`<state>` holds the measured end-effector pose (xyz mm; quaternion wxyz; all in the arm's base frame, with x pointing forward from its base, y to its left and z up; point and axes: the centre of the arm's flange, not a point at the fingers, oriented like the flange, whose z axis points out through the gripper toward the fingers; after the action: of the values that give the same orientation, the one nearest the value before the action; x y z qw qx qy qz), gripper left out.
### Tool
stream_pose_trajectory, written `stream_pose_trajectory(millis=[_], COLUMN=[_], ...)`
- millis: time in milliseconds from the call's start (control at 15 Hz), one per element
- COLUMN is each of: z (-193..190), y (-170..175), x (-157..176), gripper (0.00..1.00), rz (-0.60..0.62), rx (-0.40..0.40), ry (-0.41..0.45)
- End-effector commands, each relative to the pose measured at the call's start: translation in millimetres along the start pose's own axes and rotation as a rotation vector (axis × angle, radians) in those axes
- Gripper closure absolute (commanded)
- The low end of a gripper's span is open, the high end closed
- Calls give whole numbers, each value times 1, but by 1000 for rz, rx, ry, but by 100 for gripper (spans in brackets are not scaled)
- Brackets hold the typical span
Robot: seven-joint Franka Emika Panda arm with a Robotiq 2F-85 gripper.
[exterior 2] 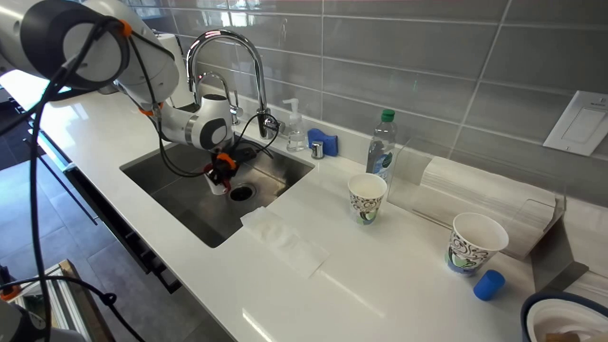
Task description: Move the mug to the right side of the sink
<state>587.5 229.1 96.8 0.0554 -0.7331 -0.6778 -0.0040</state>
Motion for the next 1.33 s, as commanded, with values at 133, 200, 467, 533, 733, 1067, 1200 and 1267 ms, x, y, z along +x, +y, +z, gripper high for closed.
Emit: stream_pose_trajectory(millis=[133,200,467,533,733,1067,1200,1267], z=[-1,-1,-3,-4,-6,-13,-13,-13], y=[4,4,4,4,4,4,5,5], x=[2,2,2,2,2,-2,-4,-5], gripper=[98,67,45,39,17,0,0,0], rz=[7,6,8,7,7,-2,-7,-9], rx=[-1,2,7,7,-2,-21,-16,-14], ry=[-31,-27,-16,-13,-12,-40,-56,-56])
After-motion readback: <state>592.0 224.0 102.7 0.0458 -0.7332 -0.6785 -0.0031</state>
